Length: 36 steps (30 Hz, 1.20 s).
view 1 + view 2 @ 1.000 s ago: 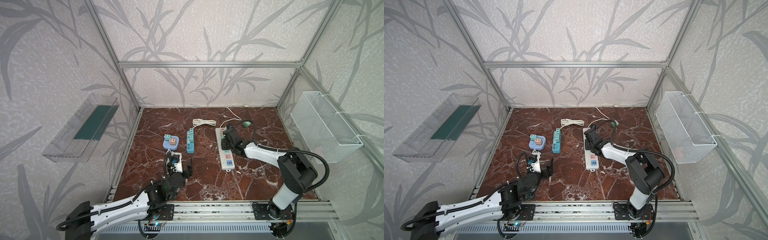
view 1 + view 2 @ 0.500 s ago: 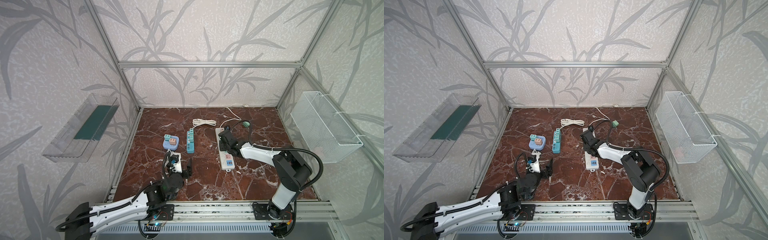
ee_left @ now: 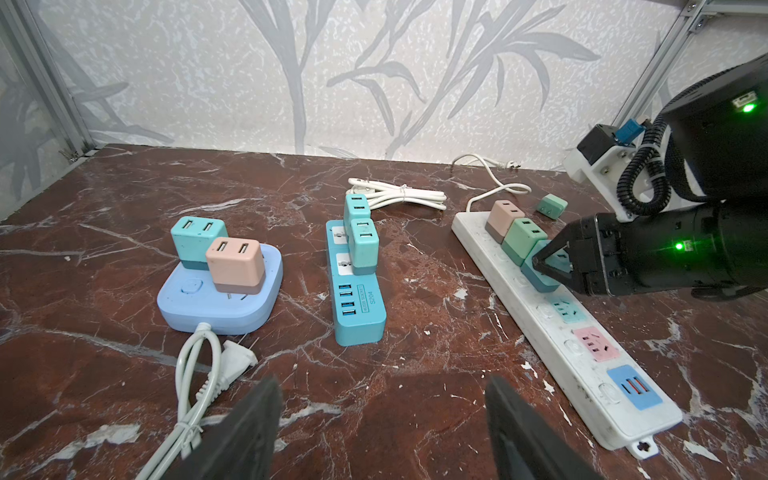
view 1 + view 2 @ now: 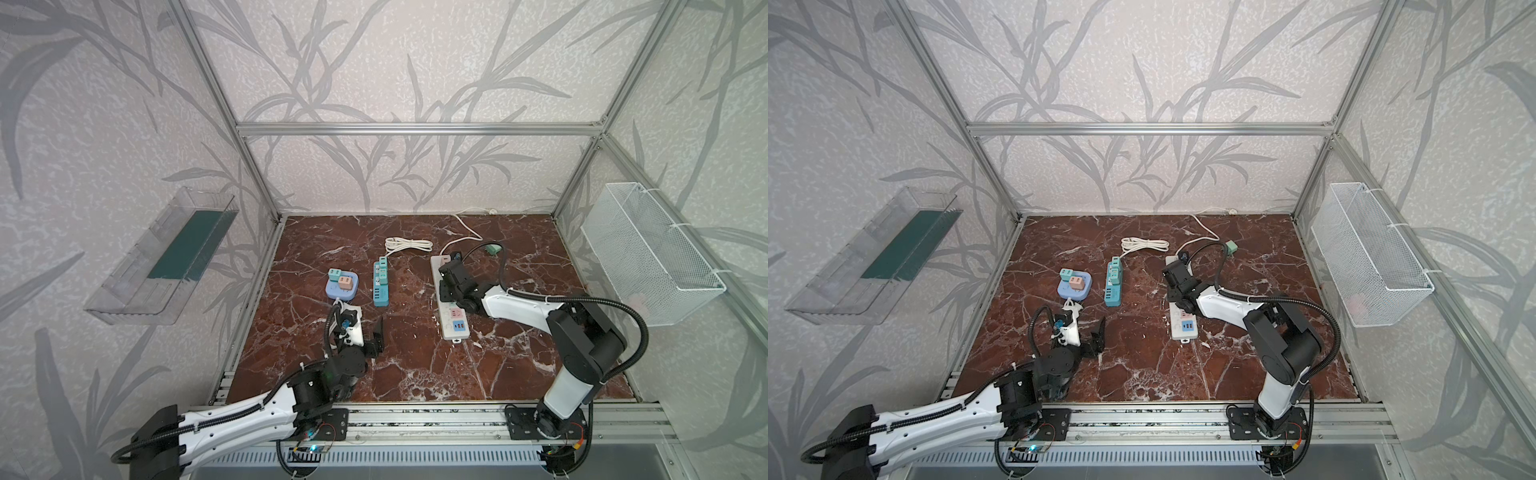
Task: Insert the plug
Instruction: 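Open the right gripper and lift away from the plugged teal adapter, then move the right gripper to the last loose light green adapter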
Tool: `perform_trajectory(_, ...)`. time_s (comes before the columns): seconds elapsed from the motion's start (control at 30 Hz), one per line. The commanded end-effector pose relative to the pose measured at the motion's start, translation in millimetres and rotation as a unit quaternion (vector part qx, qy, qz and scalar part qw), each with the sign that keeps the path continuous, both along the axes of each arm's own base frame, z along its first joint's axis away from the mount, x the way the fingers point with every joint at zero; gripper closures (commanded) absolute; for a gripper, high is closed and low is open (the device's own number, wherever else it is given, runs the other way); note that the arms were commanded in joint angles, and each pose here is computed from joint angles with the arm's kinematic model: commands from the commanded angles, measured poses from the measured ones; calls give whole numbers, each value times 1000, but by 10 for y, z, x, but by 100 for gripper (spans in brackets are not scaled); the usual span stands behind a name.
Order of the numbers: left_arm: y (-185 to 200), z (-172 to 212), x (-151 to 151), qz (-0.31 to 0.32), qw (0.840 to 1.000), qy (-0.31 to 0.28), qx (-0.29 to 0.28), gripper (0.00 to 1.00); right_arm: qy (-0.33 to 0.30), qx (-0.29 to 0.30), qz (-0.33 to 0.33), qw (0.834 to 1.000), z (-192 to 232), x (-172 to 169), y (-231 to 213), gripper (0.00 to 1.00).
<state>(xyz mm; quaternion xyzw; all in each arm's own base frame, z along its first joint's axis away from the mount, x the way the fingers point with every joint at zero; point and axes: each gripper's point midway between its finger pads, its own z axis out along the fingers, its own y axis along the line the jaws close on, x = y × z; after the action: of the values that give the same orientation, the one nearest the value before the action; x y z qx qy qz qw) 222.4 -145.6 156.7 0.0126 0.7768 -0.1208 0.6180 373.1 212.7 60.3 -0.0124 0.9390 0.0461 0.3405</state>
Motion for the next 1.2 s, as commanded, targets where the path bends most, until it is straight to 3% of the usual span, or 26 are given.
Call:
perform_trajectory(0.0, 61, 22, 2, 15, 1000, 5, -12, 21, 52, -9, 24, 998, -66, -231, -91, 53)
perform_trajectory(0.13, 67, 114, -5, 14, 999, 0, -30, 21, -10, 16, 53, 998, 525, -95, -6, 42)
perform_trajectory(0.3, 87, 161, -13, 17, 999, -1, -40, 21, -40, 15, 68, 997, 926, 4, -71, 40)
perform_trajectory(0.47, 59, 189, -5, 15, 999, 2, -42, 21, -36, 9, 61, 997, 900, 150, -165, 40)
perform_trajectory(0.93, -69, 193, 31, 3, 1000, 12, -24, 21, 12, 7, 23, 1000, 205, 114, -311, 42)
perform_trajectory(1.17, -95, 211, 45, 0, 1000, 11, -23, 21, -28, 15, 25, 999, 624, 171, -323, 41)
